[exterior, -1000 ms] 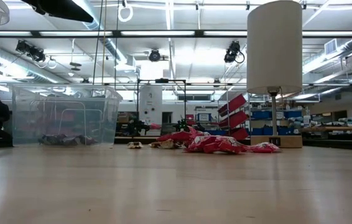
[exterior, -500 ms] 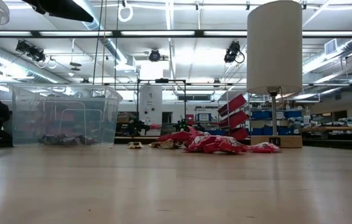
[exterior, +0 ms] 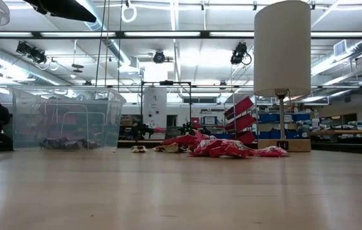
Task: Sort candy
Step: Put the gold chocolate into the bottom right transparent bin
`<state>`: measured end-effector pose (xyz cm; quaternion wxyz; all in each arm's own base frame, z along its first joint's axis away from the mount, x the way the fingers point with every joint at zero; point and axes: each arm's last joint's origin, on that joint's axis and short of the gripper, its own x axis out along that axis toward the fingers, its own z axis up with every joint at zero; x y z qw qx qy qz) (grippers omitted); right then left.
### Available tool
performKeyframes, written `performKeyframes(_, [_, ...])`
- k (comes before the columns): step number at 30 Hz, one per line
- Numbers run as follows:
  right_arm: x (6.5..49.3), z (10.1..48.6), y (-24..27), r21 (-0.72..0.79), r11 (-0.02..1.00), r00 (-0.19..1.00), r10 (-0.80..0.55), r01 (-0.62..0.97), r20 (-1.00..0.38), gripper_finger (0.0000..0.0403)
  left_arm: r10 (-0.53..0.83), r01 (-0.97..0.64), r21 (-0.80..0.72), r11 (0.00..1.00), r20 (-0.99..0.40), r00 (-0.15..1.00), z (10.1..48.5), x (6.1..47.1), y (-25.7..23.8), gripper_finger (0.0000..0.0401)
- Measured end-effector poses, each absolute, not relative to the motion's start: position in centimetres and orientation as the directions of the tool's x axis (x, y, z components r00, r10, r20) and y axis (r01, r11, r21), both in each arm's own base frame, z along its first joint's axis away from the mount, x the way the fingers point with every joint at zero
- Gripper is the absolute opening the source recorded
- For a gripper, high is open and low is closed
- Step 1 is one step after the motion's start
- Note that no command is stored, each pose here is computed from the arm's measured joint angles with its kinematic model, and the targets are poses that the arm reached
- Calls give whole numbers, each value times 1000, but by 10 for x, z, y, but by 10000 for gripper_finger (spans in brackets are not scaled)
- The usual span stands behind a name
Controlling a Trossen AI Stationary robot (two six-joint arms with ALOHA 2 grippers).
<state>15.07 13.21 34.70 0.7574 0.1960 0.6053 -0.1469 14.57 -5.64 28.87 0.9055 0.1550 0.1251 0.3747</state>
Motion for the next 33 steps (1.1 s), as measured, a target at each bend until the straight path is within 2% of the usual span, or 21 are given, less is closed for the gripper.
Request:
performKeyframes(3, [161,359,124,87,890,392,-108,448,-914,0,717,-640,375,671,-110,688,289,146,-56,82])
performKeyframes(6, [174,365,115,43,906,492,-189,421,-850,1,717,-640,375,671,-110,688,289,146,-56,82])
performKeyframes(12, [209,374,92,-18,926,634,-274,378,-723,1,704,-628,367,686,-118,700,289,146,-57,82])
performKeyframes(18, [243,394,67,-48,940,787,-309,337,-534,1,703,-627,367,687,-119,701,289,146,-57,82])
performKeyframes(24, [278,404,45,-65,935,861,-348,350,-370,1,702,-624,371,687,-121,702,288,146,-57,82])
performKeyframes(30, [315,391,19,-6,950,887,-294,313,-356,1,701,-627,360,691,-118,704,289,147,-57,82])
performKeyframes(33, [333,379,8,-26,950,884,-298,310,-361,2,698,-632,340,696,-114,707,291,147,-58,82])
